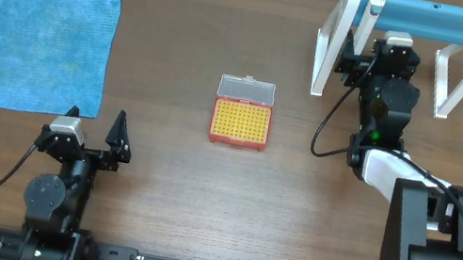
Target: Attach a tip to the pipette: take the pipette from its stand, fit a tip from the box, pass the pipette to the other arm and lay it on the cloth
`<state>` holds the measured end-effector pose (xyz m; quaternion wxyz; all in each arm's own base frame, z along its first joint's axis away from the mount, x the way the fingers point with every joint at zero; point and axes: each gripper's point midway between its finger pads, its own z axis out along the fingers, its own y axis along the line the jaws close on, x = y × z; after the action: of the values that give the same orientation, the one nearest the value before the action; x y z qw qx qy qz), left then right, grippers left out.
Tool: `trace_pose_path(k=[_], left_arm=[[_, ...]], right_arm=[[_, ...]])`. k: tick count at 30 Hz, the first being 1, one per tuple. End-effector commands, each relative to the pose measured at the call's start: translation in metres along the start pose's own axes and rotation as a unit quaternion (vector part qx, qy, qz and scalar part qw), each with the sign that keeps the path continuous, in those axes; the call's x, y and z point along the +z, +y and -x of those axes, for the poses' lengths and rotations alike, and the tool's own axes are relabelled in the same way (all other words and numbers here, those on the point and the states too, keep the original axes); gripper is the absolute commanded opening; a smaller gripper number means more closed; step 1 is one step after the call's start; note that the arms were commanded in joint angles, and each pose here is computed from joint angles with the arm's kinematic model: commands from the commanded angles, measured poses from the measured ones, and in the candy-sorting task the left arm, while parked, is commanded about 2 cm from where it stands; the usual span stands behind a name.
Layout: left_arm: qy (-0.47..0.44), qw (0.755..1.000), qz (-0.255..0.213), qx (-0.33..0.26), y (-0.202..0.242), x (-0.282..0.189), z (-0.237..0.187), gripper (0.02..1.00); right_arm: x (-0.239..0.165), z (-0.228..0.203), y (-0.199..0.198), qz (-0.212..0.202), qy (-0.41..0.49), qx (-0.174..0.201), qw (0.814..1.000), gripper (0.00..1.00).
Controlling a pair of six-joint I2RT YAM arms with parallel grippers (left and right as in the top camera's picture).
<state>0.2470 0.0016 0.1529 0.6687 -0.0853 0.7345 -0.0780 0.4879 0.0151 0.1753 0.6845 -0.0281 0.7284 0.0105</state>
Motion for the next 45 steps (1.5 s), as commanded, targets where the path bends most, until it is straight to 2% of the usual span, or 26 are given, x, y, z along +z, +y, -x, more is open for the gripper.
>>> trace_pose_path(k=[1, 8, 10, 12, 15, 23, 31, 42, 45], left_arm=[[0.0, 1.0, -0.004, 0.005, -0.001, 0.0, -0.001, 0.925], [0.0, 1.0, -0.004, 0.005, -0.001, 0.0, -0.001, 0.925], [0.0, 1.0, -0.004, 0.005, -0.001, 0.0, -0.001, 0.923], [0.0, 1.0, -0.004, 0.005, -0.001, 0.0, -0.001, 0.925], [0.0, 1.0, -0.004, 0.005, -0.001, 0.0, -0.001, 0.923], [0.0, 1.0, -0.004, 0.005, -0.001, 0.0, -0.001, 0.923], [0.0, 1.0, -0.004, 0.005, -0.001, 0.0, -0.001, 0.923], [0.0, 1.0, -0.004, 0.005, -0.001, 0.0, -0.001, 0.923], [0.0, 1.0, -0.004, 0.005, -0.001, 0.0, -0.001, 0.925]], right_arm=[[0.009, 0.002, -0.002, -0.002, -0.005, -0.006, 1.0, 0.972], [0.009, 0.001, -0.001, 0.001, -0.004, -0.006, 1.0, 0.963], [0.009, 0.001, 0.001, 0.005, -0.004, -0.006, 1.0, 0.549], [0.009, 0.002, 0.003, 0.006, -0.006, -0.006, 1.0, 0.251], [0.009, 0.004, 0.005, 0.008, -0.01, -0.006, 1.0, 0.088], [0.009, 0.008, 0.006, 0.009, -0.016, -0.006, 1.0, 0.082], [-0.003, 0.04, 0.009, 0.012, -0.048, -0.008, 0.999, 0.082], [-0.015, 0.028, 0.01, 0.013, -0.029, -0.007, 0.999, 0.084], [-0.02, 0.042, 0.019, 0.023, -0.047, -0.008, 0.999, 0.08]])
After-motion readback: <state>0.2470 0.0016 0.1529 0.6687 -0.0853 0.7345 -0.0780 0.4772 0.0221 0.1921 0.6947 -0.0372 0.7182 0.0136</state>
